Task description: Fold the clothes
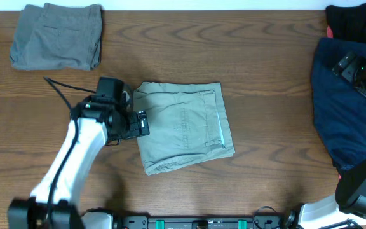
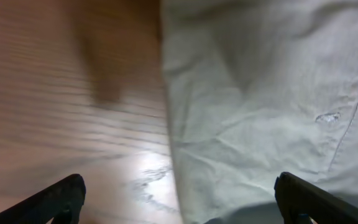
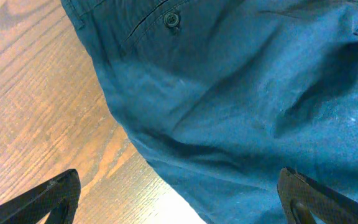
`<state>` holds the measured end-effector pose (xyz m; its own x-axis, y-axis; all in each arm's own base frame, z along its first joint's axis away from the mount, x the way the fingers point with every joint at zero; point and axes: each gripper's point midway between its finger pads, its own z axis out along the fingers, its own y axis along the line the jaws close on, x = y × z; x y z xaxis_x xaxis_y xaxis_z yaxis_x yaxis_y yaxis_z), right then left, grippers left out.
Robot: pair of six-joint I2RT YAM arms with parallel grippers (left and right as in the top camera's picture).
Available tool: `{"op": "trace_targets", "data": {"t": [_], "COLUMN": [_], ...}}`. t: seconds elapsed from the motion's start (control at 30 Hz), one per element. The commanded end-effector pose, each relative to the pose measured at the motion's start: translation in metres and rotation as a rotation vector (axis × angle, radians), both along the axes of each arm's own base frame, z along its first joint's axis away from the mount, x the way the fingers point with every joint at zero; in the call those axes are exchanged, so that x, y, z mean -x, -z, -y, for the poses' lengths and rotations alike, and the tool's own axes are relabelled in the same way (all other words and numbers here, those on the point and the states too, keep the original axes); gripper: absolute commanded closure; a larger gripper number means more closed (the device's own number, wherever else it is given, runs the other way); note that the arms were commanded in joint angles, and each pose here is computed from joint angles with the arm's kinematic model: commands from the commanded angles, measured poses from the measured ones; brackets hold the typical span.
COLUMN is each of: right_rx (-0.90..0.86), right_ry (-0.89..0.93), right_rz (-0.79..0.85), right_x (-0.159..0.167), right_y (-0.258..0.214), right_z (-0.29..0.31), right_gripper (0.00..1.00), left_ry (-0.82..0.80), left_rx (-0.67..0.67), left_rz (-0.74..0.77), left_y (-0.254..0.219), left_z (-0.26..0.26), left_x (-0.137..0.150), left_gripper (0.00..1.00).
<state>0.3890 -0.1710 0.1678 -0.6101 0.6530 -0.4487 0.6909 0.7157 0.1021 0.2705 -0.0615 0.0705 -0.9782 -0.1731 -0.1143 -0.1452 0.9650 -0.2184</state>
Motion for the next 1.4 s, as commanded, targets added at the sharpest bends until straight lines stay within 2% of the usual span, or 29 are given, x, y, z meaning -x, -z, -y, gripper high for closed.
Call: {"op": "trace_targets", "data": {"t": [0.0,0.2,0.33,0.5,0.6,0.67,0.73,0.8,0.93,0.97,1.0,1.17,1.27,1.37], "right_rx": [0.017,0.017,0.017,0.017,0.017,0.017,0.017,0.017,0.017,0.017,0.017,0.017,0.017,0.017], "right_ry": [-0.011,-0.011,-0.011,-0.011,-0.011,-0.011,-0.011,-0.011,-0.011,-0.011,-0.011,-0.011,-0.011,-0.011], "right_rz": [-0.006,-0.006,-0.006,-0.006,-0.006,-0.006,-0.006,-0.006,-0.006,-0.006,-0.006,-0.006,-0.006,-0.006], "right_x": [-0.003,-0.003,-0.003,-0.003,-0.003,-0.003,-0.003,-0.003,-0.003,-0.003,-0.003,-0.003,-0.003,-0.003], "right_y": [-0.001,-0.001,-0.001,-0.001,-0.001,-0.001,-0.001,-0.001,-0.001,-0.001,-0.001,-0.001,-0.001,-0.001], "right_z": [0.001,0.001,0.001,0.001,0.001,0.001,0.001,0.001,0.001,0.001,0.001,0.001,0.001,0.001], "right_gripper": [0.01,0.01,0.01,0.01,0.01,0.01,0.01,0.01,0.01,0.01,0.01,0.01,0.01,0.01], "left_ry": [0.102,0.096,0.092,0.122,0.128,0.129,0.132,0.130,0.062,0.055,0.054,0.048,0.036,0.103], "left_rx": [0.185,0.201,0.207,0.351,0.373,0.375,0.371,0.349,0.230,0.199,0.173,0.014,-0.127,-0.200], "left_rz": [-0.082,-0.235,-0.277,-0.289,-0.283,-0.278,-0.265,-0.251,-0.241,-0.236,-0.228,-0.162,-0.074,0.044], "left_y": [0.016,0.055,0.070,0.074,0.080,0.084,0.085,0.087,0.096,0.096,0.095,0.077,0.054,0.025], "left_z": [0.026,0.028,0.029,0.052,0.057,0.057,0.057,0.054,0.037,0.032,0.028,0.004,-0.019,-0.029], "left_x": [0.009,0.020,0.023,0.022,0.020,0.017,0.014,0.011,0.002,-0.001,-0.005,-0.039,-0.074,-0.111], "left_gripper": [0.02,0.02,0.02,0.02,0.03,0.17,0.39,0.55,0.79,0.91,0.94,0.94,0.94,0.94]}}
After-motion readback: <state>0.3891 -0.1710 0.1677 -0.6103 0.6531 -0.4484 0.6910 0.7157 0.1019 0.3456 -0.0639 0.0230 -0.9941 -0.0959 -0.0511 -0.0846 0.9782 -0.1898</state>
